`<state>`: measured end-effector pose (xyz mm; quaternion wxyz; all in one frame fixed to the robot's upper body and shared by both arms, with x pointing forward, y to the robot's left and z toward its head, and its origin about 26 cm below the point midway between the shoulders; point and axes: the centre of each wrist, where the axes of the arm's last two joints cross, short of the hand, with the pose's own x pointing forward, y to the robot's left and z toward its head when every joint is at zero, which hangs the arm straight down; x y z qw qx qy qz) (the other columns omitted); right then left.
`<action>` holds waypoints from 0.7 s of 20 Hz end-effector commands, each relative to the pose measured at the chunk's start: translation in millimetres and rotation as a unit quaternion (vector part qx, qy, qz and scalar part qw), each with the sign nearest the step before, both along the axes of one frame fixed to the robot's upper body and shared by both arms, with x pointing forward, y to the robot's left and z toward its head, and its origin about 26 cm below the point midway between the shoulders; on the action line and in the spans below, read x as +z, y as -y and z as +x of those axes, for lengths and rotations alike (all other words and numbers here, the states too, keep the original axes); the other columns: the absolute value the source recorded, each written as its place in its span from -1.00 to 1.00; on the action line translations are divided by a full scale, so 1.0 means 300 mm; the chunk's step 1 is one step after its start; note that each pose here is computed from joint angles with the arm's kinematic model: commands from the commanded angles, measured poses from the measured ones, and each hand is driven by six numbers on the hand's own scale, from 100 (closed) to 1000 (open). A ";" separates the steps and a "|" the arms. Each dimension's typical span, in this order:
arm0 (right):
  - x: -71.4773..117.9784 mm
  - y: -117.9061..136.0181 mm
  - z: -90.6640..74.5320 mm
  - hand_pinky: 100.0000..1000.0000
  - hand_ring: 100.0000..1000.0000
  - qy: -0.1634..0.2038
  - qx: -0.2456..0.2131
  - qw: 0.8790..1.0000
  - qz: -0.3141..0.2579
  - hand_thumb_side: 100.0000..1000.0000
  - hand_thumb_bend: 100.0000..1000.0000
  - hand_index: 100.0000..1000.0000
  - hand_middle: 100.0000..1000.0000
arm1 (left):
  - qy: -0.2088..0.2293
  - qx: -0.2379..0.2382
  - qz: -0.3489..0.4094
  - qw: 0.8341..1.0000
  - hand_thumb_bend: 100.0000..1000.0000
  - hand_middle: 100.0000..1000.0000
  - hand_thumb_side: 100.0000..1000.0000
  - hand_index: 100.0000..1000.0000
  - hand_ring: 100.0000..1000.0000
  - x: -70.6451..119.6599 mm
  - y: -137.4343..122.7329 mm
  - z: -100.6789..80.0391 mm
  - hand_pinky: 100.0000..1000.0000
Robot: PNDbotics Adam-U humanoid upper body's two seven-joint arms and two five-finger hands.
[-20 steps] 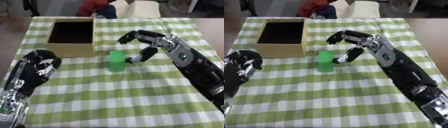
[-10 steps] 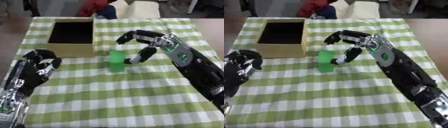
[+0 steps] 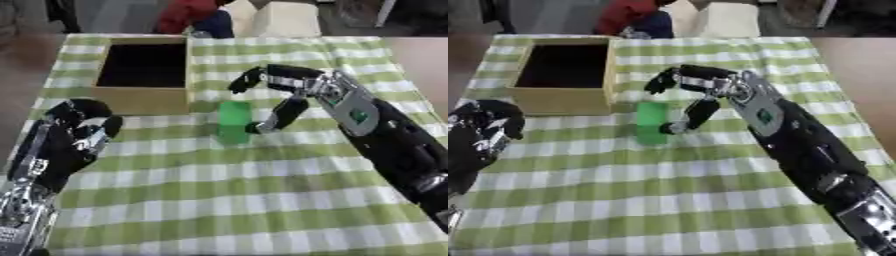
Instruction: Pick up objects on the table and place them in the box.
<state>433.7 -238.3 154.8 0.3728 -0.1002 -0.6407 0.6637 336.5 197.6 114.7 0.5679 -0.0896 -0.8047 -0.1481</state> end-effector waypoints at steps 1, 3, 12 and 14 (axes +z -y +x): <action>0.016 0.005 0.014 0.71 0.63 0.010 -0.003 1.000 -0.012 -0.56 -0.23 0.78 0.53 | 0.019 -0.006 0.003 1.000 0.03 0.10 -0.67 0.18 0.35 0.034 0.004 -0.001 -0.10; 0.006 0.004 0.020 0.71 0.63 0.008 -0.006 1.000 -0.016 -0.55 -0.22 0.78 0.52 | 0.019 -0.006 0.003 1.000 0.03 0.10 -0.67 0.18 0.35 0.035 0.005 -0.001 -0.10; -0.031 0.014 0.038 0.69 0.61 0.006 -0.032 0.999 -0.027 -0.53 -0.19 0.77 0.50 | 0.017 -0.006 0.002 1.000 0.04 0.10 -0.68 0.18 0.35 0.032 0.006 -0.001 -0.10; -0.038 0.016 0.041 0.69 0.60 0.009 -0.040 0.999 -0.029 -0.53 -0.18 0.76 0.49 | 0.016 -0.006 0.002 1.000 0.04 0.10 -0.68 0.18 0.35 0.030 0.006 -0.001 -0.10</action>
